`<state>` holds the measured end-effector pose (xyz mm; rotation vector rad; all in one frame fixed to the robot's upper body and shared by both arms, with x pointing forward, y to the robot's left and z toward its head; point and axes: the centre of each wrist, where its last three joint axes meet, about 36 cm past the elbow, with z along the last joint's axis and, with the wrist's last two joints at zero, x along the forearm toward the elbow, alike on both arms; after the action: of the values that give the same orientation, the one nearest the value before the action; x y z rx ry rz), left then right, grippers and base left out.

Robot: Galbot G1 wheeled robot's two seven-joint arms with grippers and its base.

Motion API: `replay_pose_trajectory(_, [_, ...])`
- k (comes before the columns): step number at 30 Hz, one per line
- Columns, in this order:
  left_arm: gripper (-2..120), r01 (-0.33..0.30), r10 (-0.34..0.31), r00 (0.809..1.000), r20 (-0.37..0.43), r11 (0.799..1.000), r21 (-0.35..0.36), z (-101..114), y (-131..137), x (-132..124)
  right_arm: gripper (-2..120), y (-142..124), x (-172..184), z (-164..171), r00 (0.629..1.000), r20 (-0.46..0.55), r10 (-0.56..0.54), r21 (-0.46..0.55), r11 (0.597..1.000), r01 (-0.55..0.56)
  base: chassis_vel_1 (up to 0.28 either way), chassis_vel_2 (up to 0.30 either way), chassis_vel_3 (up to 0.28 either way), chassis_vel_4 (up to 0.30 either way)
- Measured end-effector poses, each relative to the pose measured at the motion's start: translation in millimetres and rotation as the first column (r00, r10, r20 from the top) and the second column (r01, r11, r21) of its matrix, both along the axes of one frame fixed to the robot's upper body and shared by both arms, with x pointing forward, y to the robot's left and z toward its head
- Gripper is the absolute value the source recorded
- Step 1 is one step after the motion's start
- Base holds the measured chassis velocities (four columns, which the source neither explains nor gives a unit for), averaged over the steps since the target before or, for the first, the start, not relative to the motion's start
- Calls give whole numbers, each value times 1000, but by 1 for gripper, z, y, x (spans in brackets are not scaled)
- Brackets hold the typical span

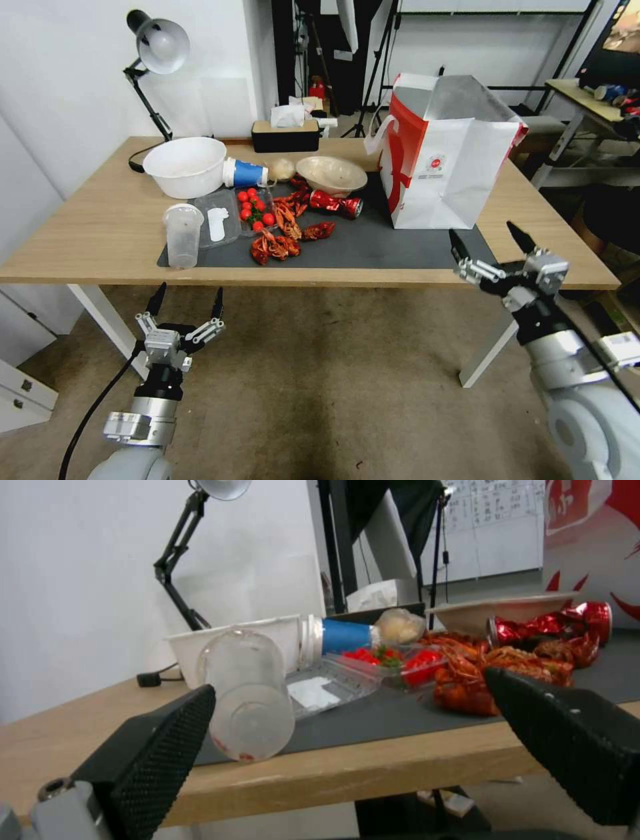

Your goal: Pick up the food delivery bag from the floor and place it on the table.

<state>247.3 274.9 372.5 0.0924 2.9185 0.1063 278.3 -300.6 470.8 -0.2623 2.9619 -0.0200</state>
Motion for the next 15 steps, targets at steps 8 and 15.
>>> replay_pose_trajectory(8, [100,-5,5,1000,-4,1000,1,-2,1,1,100,8,-23,-54,999,-44,-30,29,999,31,0,0,0,0])
replay_pose_trajectory(15, [100,-5,5,1000,-17,1000,8,-6,2,0,100,14,-42,-86,997,-66,-45,47,998,49,0,0,0,0])
